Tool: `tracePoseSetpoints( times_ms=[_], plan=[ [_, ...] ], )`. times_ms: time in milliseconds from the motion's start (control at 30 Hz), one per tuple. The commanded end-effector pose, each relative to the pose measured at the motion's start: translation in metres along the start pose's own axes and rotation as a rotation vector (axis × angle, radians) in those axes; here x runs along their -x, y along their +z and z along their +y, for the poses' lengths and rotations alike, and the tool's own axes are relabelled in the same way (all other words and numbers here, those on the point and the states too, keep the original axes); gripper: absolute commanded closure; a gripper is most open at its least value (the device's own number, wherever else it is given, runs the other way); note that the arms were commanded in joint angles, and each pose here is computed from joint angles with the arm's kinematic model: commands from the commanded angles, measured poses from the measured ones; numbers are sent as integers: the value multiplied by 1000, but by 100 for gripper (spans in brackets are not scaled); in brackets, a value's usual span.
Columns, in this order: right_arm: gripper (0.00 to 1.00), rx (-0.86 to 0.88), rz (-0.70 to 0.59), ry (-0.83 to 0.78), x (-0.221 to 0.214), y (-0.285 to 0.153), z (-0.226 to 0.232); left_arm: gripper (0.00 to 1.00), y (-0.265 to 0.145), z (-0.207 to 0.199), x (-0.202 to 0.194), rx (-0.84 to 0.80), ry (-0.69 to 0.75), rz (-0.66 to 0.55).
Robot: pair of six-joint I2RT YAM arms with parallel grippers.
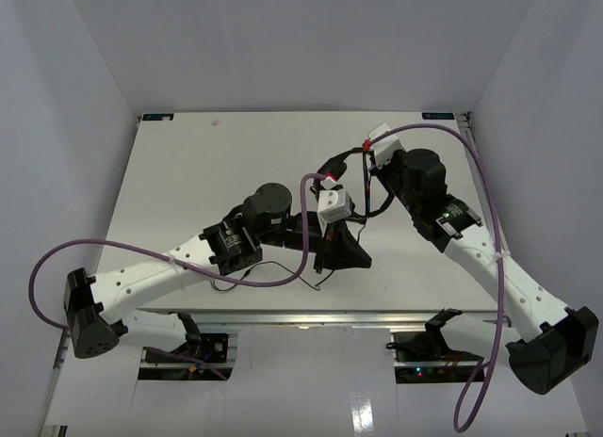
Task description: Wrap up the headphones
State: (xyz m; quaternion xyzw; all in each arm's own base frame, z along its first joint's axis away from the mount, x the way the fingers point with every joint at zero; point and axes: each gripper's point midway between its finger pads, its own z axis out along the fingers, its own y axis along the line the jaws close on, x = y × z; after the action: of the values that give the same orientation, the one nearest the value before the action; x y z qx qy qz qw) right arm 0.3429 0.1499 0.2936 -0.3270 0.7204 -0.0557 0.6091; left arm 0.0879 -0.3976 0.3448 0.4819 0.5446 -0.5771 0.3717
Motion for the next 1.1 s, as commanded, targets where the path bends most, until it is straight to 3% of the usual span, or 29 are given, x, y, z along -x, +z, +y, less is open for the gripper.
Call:
tracePoseSetpoints(
  times_ms=[0, 233, 500, 700, 1067],
  plan=[
    [92, -43, -78, 7, 22, -6, -5, 100, -12, 19, 26, 8, 42, -48],
    [92, 27, -73, 50, 26, -4, 11, 100, 5, 50, 40, 17, 46, -24],
    [92, 93, -145, 29, 35, -29, 17, 100, -48, 107, 42, 197, 38, -37],
    [92, 250, -180, 12, 39, -39, 42, 100, -87, 136, 48, 331, 62, -36],
    [92, 414, -210, -25, 39, -47, 74, 100, -86, 163, 68, 345, 114, -26]
  ],
)
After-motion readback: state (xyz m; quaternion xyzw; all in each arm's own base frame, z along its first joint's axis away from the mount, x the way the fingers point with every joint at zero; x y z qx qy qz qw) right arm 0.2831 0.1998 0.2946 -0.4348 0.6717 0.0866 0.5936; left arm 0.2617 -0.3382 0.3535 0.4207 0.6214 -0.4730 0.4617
